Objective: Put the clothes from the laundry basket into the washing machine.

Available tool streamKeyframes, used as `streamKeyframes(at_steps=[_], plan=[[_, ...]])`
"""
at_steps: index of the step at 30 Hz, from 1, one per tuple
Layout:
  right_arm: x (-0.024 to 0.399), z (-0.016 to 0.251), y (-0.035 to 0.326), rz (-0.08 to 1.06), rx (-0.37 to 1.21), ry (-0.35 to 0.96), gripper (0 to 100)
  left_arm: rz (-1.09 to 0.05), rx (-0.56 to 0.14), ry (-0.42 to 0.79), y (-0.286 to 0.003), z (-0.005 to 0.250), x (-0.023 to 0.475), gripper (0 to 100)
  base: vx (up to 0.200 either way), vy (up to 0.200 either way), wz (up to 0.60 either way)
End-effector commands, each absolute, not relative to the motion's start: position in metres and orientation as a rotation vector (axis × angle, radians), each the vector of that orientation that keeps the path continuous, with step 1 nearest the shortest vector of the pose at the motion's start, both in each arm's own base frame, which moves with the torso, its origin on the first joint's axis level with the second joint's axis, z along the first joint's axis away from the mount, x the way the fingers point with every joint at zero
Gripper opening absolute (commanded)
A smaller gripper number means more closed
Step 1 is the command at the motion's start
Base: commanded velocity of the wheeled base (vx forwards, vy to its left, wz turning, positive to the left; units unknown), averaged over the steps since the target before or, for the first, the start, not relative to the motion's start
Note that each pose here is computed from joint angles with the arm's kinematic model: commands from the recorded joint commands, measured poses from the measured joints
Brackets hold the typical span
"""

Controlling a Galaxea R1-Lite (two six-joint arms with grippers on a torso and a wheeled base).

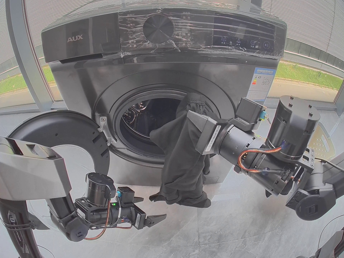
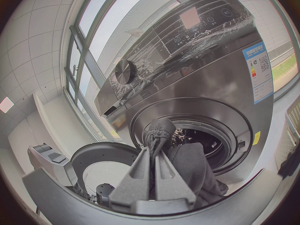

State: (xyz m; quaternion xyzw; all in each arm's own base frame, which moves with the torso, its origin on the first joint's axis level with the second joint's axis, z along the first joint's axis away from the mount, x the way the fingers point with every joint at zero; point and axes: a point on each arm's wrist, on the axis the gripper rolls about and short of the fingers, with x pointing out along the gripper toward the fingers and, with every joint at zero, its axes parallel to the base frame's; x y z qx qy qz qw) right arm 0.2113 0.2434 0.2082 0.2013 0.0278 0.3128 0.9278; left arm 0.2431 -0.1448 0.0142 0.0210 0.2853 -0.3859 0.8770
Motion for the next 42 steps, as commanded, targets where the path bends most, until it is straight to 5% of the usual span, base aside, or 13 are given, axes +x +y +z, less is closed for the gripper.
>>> streamKeyframes(at_steps=[1,40,41,42], plan=[[0.21,0.21,0.243,0.643,0.416,0.052,0,-0.795,0.042,0.617,-0.147,-0.002,0.252,100,0.0,0.0,0.0],[0.206,0.21,0.244,0.656,0.419,0.052,0,-0.713,0.026,0.569,-0.153,-0.055,0.311,100,0.0,0.0,0.0],[0.205,0.211,0.243,0.655,0.421,0.049,0,-0.707,0.031,0.568,-0.152,-0.057,0.312,0,0.0,0.0,0.0],[0.205,0.21,0.243,0.655,0.418,0.054,0,-0.701,0.03,0.566,-0.15,-0.058,0.313,0,0.0,0.0,0.0]])
